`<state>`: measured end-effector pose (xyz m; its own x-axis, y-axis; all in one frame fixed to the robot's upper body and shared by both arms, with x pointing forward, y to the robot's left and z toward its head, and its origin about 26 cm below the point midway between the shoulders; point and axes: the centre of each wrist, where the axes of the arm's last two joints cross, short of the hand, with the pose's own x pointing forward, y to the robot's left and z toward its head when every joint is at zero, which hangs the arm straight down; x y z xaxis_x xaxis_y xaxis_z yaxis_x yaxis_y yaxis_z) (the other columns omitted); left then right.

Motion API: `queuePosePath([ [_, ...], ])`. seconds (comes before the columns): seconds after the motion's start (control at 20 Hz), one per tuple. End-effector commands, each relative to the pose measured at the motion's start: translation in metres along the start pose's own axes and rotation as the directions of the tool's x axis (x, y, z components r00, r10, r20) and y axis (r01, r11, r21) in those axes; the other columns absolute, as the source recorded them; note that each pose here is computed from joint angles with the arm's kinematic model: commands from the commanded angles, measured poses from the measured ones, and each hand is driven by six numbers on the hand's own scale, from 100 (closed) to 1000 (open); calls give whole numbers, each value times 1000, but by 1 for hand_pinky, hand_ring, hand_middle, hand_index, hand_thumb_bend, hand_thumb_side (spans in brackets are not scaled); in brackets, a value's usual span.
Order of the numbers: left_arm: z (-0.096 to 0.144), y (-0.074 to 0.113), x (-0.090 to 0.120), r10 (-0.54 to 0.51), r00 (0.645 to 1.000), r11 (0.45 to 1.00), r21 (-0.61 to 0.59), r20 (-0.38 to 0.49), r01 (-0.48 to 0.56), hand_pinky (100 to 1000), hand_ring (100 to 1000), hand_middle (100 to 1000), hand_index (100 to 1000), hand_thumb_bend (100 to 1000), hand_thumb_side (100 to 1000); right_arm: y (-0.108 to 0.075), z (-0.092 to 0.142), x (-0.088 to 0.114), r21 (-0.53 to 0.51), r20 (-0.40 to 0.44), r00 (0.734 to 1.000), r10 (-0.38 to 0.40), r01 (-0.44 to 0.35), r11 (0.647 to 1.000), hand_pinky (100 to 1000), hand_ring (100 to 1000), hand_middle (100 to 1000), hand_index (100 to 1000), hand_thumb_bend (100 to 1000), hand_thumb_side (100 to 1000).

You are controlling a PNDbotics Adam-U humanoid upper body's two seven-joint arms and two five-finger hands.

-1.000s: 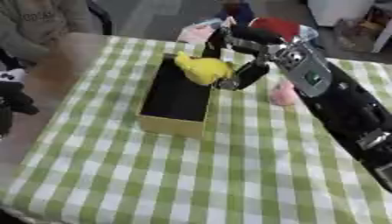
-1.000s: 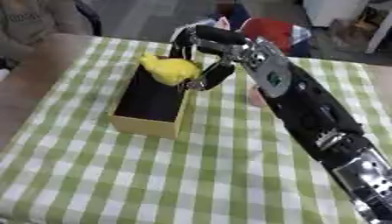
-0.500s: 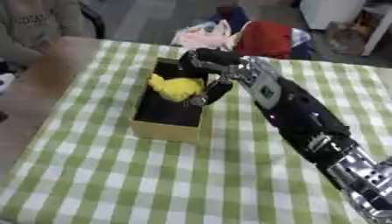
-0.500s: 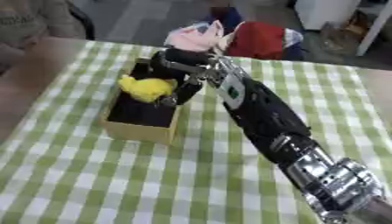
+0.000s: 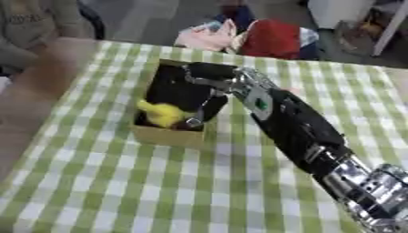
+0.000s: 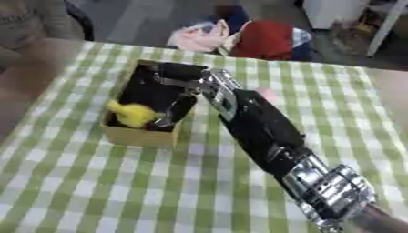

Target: Pick up objects on the table and place them in the box.

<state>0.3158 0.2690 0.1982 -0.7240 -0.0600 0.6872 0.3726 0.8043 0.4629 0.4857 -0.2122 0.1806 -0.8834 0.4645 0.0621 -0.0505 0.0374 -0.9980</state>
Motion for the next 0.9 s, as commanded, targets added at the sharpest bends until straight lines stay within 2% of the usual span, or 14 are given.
queuePosePath([
  [0.05,-5,3,8,-22,999,1000,-8,26,23,680,620,606,800,204,520,-18,4,-2,-43,-6,1000,28,-28,999,769,921,834,898,581,571],
  [0.25,-2,4,7,-28,1000,1000,-6,11,28,679,620,607,800,203,521,-34,11,-1,-109,1,1000,22,-21,994,758,910,810,891,571,530],
  [0.4,1,5,5,-32,999,999,-5,-4,32,679,620,607,800,203,521,-54,22,-2,-155,-1,1000,20,-20,988,748,898,792,883,561,509],
  [0.5,3,6,4,-36,999,999,-4,-14,36,679,620,607,801,201,524,-66,32,-2,-165,-6,1000,26,-27,986,744,892,792,870,539,483],
  [0.6,6,7,3,-40,999,999,-1,-27,40,679,620,607,801,194,529,-73,45,-3,-147,-14,999,37,-39,988,746,892,800,863,533,494],
  [0.65,7,7,2,-42,999,999,0,-33,42,679,621,608,801,180,518,-75,52,-3,-136,-21,999,42,-44,990,745,886,797,855,727,310],
  [0.7,9,8,2,-46,998,999,2,-39,46,679,621,608,801,193,529,-75,60,-4,-119,-33,998,46,-50,992,743,883,797,854,526,501],
  [0.9,13,9,0,-55,997,998,14,-54,56,679,621,608,801,191,531,-66,93,-12,-56,-110,993,51,-58,997,735,865,777,824,515,506],
])
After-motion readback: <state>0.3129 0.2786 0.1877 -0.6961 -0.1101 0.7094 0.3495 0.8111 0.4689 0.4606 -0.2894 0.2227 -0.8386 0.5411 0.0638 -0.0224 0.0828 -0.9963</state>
